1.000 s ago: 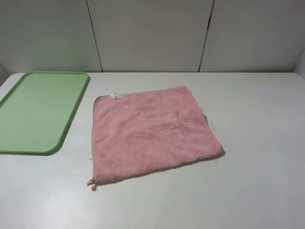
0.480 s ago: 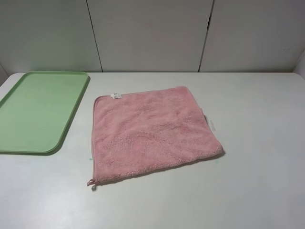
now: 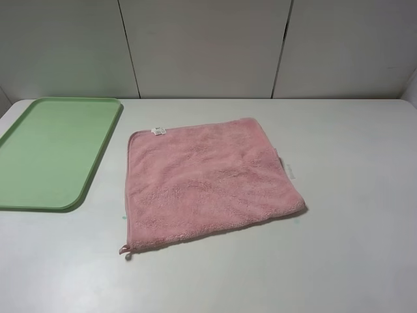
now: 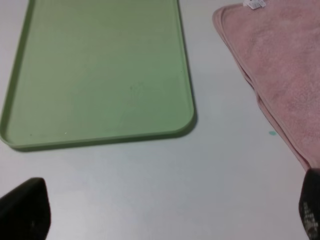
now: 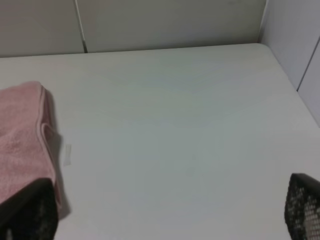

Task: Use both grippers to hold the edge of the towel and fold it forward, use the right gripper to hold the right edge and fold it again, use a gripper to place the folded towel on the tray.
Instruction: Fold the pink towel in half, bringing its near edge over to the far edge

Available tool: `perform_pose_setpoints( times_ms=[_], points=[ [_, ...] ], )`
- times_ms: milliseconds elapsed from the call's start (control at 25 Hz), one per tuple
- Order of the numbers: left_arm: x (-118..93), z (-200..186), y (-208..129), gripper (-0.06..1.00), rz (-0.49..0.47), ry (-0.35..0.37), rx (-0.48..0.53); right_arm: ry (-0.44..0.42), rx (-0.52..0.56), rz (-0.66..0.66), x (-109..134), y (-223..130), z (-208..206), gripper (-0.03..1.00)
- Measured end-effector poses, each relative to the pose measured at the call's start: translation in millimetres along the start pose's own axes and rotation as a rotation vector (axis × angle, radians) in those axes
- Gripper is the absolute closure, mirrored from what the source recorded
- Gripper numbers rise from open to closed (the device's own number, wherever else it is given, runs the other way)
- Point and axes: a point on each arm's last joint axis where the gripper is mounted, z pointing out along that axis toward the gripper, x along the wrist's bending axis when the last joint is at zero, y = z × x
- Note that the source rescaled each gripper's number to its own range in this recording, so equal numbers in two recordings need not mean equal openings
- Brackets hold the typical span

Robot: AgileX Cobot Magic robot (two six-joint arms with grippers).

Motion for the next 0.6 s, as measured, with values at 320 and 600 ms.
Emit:
perform_pose_setpoints(
  times_ms=[320, 600],
  points=[
    [0.0, 0.0, 0.0, -0.05, 0.000, 0.000, 0.000, 0.010, 0.000, -0.004, 0.0, 0.0, 0.1, -0.03],
    [0.0, 0.0, 0.0, -0.05, 0.000, 0.000, 0.000, 0.010, 0.000, -0.004, 0.0, 0.0, 0.1, -0.03]
  ],
)
